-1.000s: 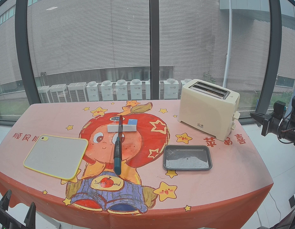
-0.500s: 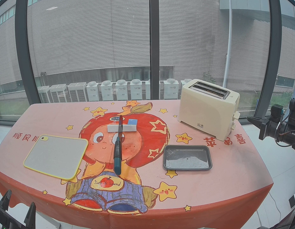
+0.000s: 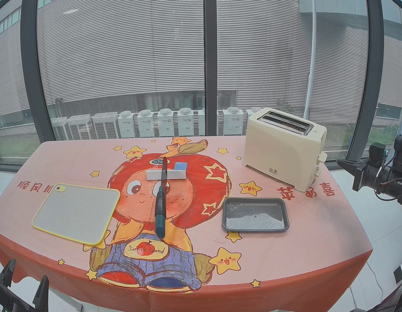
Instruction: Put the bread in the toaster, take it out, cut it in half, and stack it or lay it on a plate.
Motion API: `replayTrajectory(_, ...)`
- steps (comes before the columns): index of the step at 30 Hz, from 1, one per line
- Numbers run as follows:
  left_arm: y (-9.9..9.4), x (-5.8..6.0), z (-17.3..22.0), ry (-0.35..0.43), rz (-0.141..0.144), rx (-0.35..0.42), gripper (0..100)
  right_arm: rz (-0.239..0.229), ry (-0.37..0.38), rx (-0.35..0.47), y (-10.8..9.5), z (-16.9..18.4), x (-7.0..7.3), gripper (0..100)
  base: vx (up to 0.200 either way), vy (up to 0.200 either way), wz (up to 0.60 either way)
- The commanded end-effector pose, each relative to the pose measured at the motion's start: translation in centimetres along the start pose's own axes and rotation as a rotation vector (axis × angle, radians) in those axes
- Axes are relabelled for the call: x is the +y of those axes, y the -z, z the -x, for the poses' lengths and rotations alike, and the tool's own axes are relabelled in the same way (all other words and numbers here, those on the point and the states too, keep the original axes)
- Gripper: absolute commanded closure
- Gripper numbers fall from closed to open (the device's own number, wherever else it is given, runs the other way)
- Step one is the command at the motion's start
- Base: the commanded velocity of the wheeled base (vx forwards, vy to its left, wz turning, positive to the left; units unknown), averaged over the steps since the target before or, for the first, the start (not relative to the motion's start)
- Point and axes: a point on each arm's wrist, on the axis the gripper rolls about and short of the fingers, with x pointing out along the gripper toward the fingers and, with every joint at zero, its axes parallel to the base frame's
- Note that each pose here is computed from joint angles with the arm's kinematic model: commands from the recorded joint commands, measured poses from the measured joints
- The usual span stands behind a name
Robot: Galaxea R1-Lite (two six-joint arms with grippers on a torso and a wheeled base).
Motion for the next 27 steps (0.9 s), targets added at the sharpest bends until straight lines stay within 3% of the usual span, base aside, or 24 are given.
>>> replayTrajectory(1,0.49,0.00,-0.14,-0.001,0.000,0.019,0,0.000,0.000,0.001,0.03,0.02,0.02,100,0.000,0.000,0.00)
replayTrajectory(21,0.49,-0.01,-0.14,0.001,0.000,0.019,0,-0.001,0.002,0.007,0.27,0.11,0.02,100,0.000,0.000,0.00)
replayTrajectory(27,0.49,0.00,-0.14,-0.001,0.000,0.019,0,0.018,0.008,-0.022,0.47,0.23,0.03,100,0.000,0.000,0.00)
